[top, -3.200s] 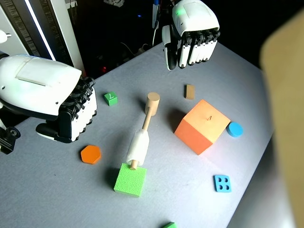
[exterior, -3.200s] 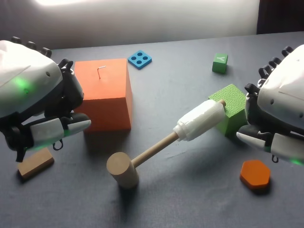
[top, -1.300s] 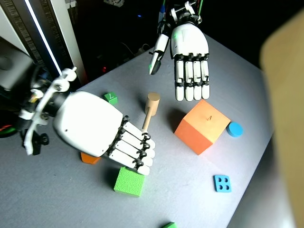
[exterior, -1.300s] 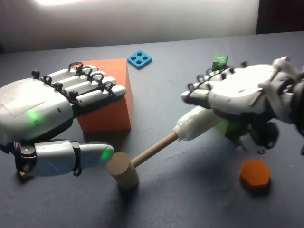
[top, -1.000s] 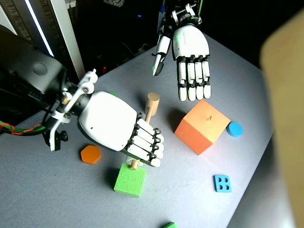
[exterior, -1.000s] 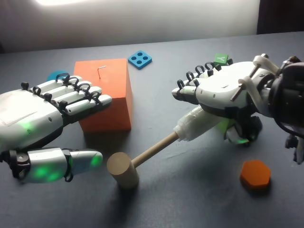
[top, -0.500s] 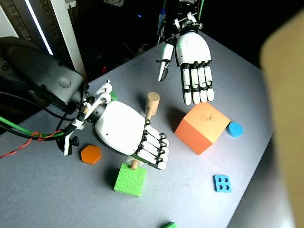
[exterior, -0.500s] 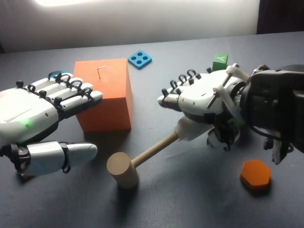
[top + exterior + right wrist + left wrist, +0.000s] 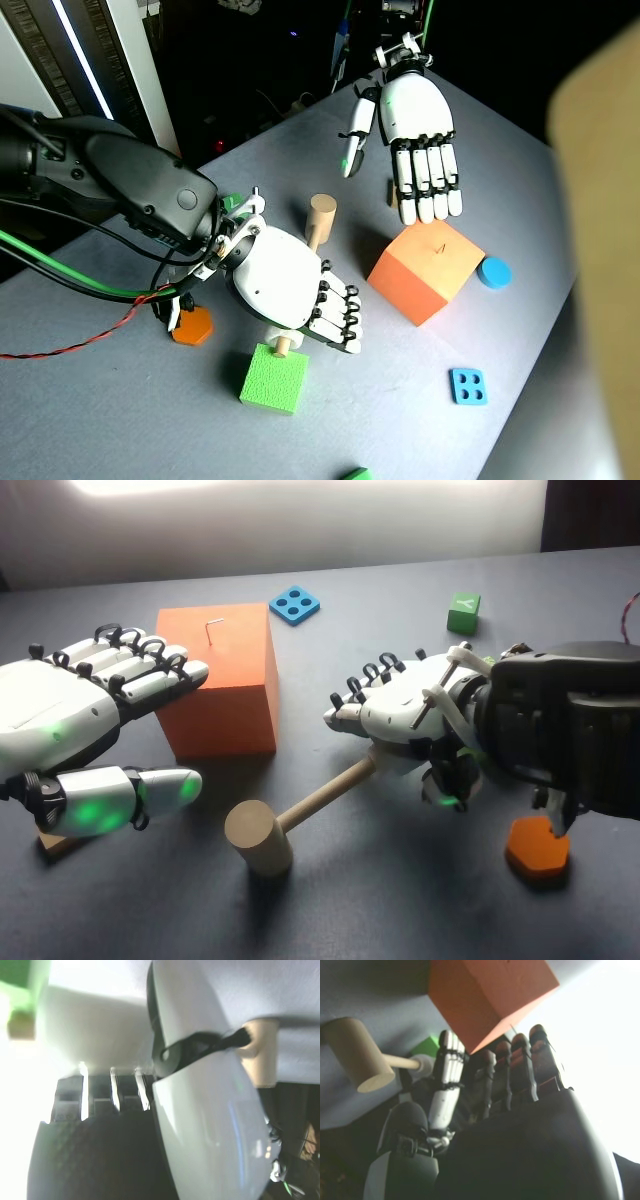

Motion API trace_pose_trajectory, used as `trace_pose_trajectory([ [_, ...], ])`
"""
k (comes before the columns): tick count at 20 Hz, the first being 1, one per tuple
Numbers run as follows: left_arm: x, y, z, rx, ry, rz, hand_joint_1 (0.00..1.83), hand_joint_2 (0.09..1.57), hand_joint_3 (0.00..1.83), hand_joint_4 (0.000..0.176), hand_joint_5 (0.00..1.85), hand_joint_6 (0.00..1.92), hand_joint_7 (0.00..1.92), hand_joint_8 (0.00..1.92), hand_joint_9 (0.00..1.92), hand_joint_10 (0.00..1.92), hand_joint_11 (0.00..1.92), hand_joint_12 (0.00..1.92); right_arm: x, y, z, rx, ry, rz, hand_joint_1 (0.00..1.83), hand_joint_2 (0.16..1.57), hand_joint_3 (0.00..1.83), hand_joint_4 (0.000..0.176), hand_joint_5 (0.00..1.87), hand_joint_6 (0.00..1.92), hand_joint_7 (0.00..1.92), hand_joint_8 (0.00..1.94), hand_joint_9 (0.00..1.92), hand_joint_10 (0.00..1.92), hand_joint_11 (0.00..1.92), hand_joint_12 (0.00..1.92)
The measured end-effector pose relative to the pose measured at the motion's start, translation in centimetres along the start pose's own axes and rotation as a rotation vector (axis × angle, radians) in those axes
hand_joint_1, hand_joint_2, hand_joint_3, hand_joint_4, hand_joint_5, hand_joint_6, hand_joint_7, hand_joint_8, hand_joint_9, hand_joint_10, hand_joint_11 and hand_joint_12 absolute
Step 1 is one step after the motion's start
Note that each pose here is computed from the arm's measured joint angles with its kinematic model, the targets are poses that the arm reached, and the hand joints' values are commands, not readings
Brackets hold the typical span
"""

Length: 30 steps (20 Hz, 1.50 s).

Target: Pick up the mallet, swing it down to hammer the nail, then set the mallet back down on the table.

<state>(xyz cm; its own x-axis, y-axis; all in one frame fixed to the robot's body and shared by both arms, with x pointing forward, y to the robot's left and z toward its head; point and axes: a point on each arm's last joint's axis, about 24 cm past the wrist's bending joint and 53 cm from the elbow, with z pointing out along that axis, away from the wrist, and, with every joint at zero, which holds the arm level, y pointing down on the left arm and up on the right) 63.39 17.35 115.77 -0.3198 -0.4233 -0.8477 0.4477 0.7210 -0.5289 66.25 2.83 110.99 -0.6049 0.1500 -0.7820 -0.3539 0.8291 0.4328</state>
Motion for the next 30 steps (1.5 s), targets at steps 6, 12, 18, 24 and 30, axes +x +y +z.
trace_pose_trajectory([
  [6,0.3,0.2,0.2,-0.002,0.002,-0.006,0.0,1.3,0.0,0.0,0.11,0.0,0.07,0.0,0.05,0.0,0.02,0.02,0.3,0.4,1.0,-0.011,0.005,-0.009,1.36,0.99,0.0,0.0,0.13,0.01,0.1,0.0,0.04,0.0,0.0,0.19],
  [12,0.4,0.4,0.3,-0.005,0.002,-0.008,0.0,1.3,0.0,0.0,0.11,0.0,0.06,0.0,0.04,0.0,0.02,0.02,0.4,0.1,1.3,-0.004,0.006,-0.005,1.34,0.99,0.0,0.0,0.13,0.0,0.09,0.0,0.05,0.0,0.0,0.3],
  [18,0.4,0.6,0.3,-0.012,-0.005,-0.018,0.0,1.29,0.0,0.0,0.14,0.01,0.1,0.01,0.08,0.01,0.04,0.03,0.4,0.3,1.3,-0.01,0.007,-0.004,1.31,0.99,0.0,0.0,0.21,0.01,0.16,0.01,0.11,0.01,0.0,0.44],
  [24,0.5,1.0,0.3,-0.024,-0.003,-0.024,0.0,1.29,0.0,0.0,0.14,0.0,0.1,0.01,0.08,0.01,0.04,0.03,-0.1,0.7,1.2,-0.024,-0.002,-0.012,1.29,1.07,0.0,0.0,0.73,0.1,0.69,0.18,0.66,0.45,0.33,1.3],
  [30,0.6,1.2,0.3,-0.033,0.001,-0.033,0.0,1.29,0.0,0.0,0.12,0.01,0.08,0.01,0.06,0.0,0.02,0.03,-0.6,1.2,1.2,-0.038,-0.012,-0.017,1.16,1.26,0.0,0.0,0.62,1.42,0.81,1.43,0.6,1.56,0.42,1.82],
])
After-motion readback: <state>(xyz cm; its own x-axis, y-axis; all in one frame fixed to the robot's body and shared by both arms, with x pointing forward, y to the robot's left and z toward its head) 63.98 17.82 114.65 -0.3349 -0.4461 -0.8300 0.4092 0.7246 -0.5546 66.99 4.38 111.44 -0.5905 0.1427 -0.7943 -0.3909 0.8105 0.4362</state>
